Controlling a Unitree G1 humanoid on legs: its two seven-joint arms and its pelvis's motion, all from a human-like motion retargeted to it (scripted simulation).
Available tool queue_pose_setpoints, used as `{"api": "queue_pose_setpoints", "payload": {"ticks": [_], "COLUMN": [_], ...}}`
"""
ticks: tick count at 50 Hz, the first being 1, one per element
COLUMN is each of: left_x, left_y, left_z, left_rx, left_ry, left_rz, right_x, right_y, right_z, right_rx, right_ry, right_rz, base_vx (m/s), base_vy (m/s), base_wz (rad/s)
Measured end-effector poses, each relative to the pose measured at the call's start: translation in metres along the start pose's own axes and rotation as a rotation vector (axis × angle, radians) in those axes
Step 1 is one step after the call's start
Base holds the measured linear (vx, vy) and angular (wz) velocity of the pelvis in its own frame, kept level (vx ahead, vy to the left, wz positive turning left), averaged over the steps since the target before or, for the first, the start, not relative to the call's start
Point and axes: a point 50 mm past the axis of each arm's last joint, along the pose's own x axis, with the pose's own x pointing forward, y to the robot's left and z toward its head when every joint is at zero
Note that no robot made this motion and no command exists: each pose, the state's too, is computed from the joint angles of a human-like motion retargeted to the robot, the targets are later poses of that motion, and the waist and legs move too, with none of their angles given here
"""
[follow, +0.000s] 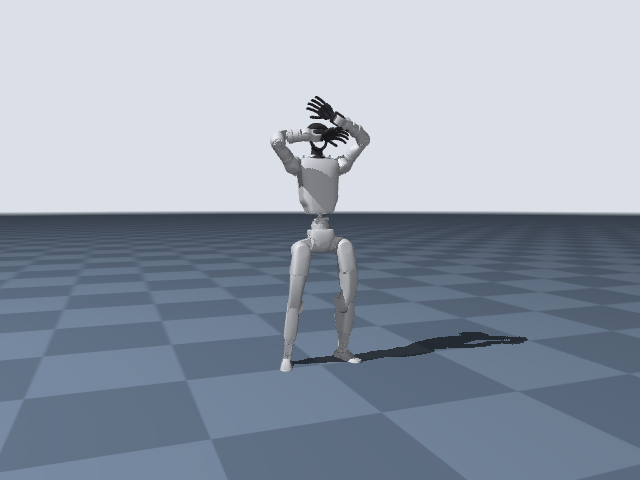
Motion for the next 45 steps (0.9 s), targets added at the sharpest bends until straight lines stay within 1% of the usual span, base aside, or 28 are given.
{"api": "queue_pose_setpoints", "payload": {"ticks": [3,5,7,10,12,14,16,18,20,22,25,27,30,33,36,39,42,43,45], "left_x": [-0.015,-0.027,-0.035,-0.034,-0.028,-0.018,-0.006,0.006,0.012,0.010,-0.003,-0.014,-0.029,-0.035,-0.035,-0.022,-0.002,0.001,0.001], "left_y": [-0.013,-0.029,-0.038,-0.028,-0.015,-0.008,-0.006,-0.003,0.000,-0.003,-0.020,-0.036,-0.051,-0.037,-0.015,-0.005,-0.003,-0.003,-0.010], "left_z": [-0.025,-0.012,0.024,0.086,0.107,0.107,0.089,0.061,0.028,-0.002,-0.025,-0.015,0.030,0.090,0.122,0.109,0.062,0.043,0.011], "left_rx": [0.009,-0.066,-0.148,-0.180,-0.172,-0.164,-0.135,-0.085,-0.031,0.009,0.020,-0.033,-0.131,-0.181,-0.230,-0.202,-0.061,-0.024,0.014], "left_ry": [0.127,0.080,-0.094,-0.421,-0.527,-0.513,-0.417,-0.276,-0.119,0.021,0.118,0.068,-0.144,-0.430,-0.574,-0.506,-0.302,-0.218,-0.066], "left_rz": [-0.141,-0.260,-0.323,-0.278,-0.176,-0.081,-0.015,0.034,0.054,0.011,-0.155,-0.288,-0.421,-0.399,-0.263,-0.137,-0.088,-0.093,-0.141], "right_x": [0.011,0.015,0.017,0.012,0.000,-0.011,-0.017,-0.015,-0.006,0.005,0.014,0.016,0.017,0.012,0.003,0.001,0.007,0.010,0.015], "right_y": [-0.018,-0.031,-0.040,-0.049,-0.052,-0.049,-0.037,-0.019,-0.004,0.000,-0.012,-0.024,-0.038,-0.043,-0.030,-0.006,0.008,0.007,-0.001], "right_z": [0.023,0.021,0.003,-0.036,-0.062,-0.078,-0.081,-0.069,-0.044,-0.016,0.007,0.002,-0.024,-0.052,-0.063,-0.050,-0.019,-0.008,0.012], "right_rx": [0.060,0.042,0.009,-0.003,-0.015,-0.030,-0.024,-0.002,0.015,0.047,0.119,0.123,0.025,-0.062,-0.062,-0.040,-0.057,-0.055,-0.022], "right_ry": [-0.108,-0.111,-0.057,0.113,0.247,0.346,0.380,0.330,0.209,0.074,-0.034,-0.023,0.072,0.193,0.255,0.205,0.054,-0.001,-0.086], "right_rz": [-0.171,-0.277,-0.356,-0.430,-0.444,-0.402,-0.297,-0.149,-0.026,-0.004,-0.132,-0.259,-0.389,-0.391,-0.283,-0.088,0.061,0.059,-0.018], "base_vx": [0.00,0.00,0.00,0.00,0.00,0.00,0.00,0.00,0.00,0.00,0.00,0.00,0.00,0.00,0.00,0.00,0.00,0.00,0.00], "base_vy": [0.00,0.00,0.00,0.00,0.00,0.00,0.00,0.00,0.00,0.00,0.00,0.00,0.00,0.00,0.00,0.00,0.00,0.00,0.00], "base_wz": [0.00,0.00,0.00,0.00,0.00,0.00,0.00,0.00,0.00,0.00,0.00,0.00,0.00,0.00,0.00,0.00,0.00,0.00,0.00]}}
